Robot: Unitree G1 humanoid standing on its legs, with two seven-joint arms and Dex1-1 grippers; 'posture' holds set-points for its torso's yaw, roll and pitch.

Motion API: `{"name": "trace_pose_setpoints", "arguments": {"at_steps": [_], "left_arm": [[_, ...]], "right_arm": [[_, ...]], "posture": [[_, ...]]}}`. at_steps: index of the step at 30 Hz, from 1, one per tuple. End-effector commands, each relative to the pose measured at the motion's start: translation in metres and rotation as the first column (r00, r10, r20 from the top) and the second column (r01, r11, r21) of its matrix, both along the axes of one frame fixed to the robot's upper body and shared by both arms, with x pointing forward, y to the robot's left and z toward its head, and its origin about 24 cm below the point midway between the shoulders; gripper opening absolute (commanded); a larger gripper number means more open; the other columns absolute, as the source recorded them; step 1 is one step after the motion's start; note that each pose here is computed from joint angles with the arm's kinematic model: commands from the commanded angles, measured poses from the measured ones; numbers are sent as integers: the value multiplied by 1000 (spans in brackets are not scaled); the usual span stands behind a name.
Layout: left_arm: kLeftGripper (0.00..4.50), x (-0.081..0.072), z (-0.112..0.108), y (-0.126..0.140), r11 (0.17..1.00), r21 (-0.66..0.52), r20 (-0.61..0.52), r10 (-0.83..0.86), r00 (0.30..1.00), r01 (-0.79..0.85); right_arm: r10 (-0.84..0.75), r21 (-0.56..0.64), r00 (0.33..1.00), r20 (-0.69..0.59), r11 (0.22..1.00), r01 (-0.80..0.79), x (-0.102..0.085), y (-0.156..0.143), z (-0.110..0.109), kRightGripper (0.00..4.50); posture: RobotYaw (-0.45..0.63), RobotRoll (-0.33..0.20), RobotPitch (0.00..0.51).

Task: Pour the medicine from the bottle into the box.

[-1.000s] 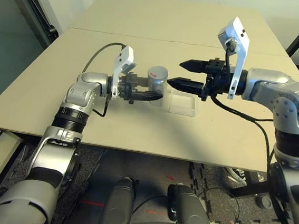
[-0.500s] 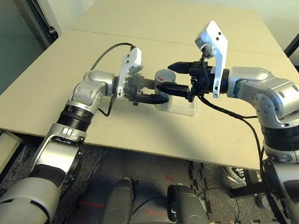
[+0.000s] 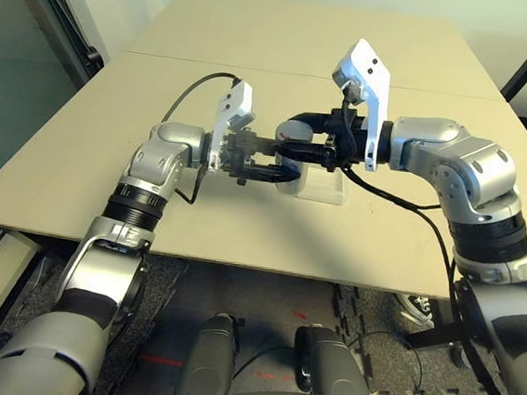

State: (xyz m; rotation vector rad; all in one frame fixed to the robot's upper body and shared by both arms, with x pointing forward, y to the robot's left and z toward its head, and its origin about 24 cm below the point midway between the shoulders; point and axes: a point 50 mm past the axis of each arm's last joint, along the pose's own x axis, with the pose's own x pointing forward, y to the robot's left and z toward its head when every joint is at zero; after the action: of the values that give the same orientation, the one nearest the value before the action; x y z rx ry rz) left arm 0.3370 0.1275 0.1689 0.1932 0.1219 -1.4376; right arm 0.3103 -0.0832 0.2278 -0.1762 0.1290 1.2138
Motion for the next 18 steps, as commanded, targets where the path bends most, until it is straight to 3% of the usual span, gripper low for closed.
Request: {"name": "trace_pose_setpoints", "arguments": {"at_steps": [1, 8, 18], "left_arm": [[2439, -5, -1, 4, 1000, 13, -2, -20, 1000, 20], [2439, -22, 20, -12, 988, 5, 33, -154, 988, 154], [2439, -48, 52, -38, 955, -72, 120, -278, 953, 288]], "right_arm": [[57, 140, 998, 31, 988, -60, 1, -9, 19, 2612], [266, 177, 963, -38, 951, -256, 3, -6, 25, 2612], [484, 250, 875, -12, 849, -466, -3, 11, 47, 2611]], "posture": [[-40, 0, 68], [-28, 0, 64], [13, 0, 73]]}}
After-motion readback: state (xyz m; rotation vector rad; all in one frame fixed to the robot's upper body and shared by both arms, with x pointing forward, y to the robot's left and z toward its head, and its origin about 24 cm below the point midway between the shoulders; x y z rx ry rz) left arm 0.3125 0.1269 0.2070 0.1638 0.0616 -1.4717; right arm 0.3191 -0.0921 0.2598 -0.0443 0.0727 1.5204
